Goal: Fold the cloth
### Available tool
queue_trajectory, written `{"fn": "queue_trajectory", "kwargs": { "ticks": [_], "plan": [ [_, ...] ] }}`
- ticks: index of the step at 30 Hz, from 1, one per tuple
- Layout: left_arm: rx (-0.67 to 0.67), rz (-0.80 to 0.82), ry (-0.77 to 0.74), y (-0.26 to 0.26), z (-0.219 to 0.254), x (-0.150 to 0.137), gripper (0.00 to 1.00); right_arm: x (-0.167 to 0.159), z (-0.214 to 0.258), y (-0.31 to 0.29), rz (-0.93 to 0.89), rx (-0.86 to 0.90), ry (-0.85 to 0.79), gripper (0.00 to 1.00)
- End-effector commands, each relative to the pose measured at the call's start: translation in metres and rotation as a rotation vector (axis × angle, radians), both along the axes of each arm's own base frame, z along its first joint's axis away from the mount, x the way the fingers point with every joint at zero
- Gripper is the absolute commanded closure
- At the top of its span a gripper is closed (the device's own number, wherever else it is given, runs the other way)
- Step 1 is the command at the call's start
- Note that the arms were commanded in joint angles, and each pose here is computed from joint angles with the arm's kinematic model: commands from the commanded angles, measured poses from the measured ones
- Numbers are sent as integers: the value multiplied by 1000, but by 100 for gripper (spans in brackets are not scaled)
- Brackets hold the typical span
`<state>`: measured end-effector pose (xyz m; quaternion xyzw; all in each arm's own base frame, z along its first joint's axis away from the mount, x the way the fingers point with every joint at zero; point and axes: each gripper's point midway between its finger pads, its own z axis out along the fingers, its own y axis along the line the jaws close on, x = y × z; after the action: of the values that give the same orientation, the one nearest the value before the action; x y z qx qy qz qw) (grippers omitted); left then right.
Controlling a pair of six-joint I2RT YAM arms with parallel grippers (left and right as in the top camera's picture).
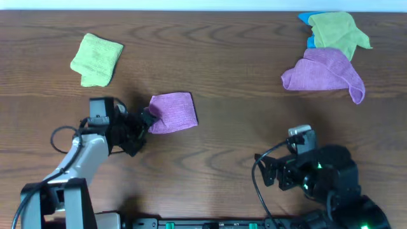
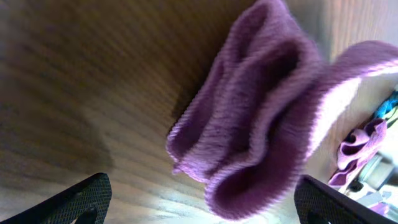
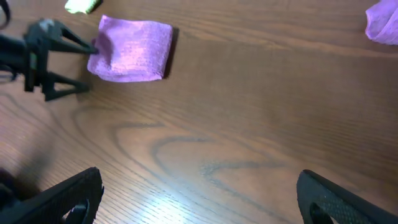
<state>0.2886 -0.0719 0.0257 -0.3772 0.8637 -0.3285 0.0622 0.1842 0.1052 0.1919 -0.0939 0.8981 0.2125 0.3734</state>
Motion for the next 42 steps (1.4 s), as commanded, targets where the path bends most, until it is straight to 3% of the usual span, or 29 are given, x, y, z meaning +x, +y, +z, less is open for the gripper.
{"fn": "queue_trajectory", "kwargs": {
  "ticks": [1, 27, 40, 42],
  "plan": [
    [-32, 34, 7, -3, -2, -3, 5, -1, -2, -2, -23, 15, 12, 1],
    [92, 64, -71, -10, -8, 15, 5, 2, -3, -7, -47, -3, 4, 1],
    [76, 59, -34, -26, -33, 21, 5, 2, -3, -6, -45, -2, 4, 1],
    [74, 60, -35, -27, -38, 23, 0, 2, -3, -6, -45, -2, 4, 1]
  ]
}}
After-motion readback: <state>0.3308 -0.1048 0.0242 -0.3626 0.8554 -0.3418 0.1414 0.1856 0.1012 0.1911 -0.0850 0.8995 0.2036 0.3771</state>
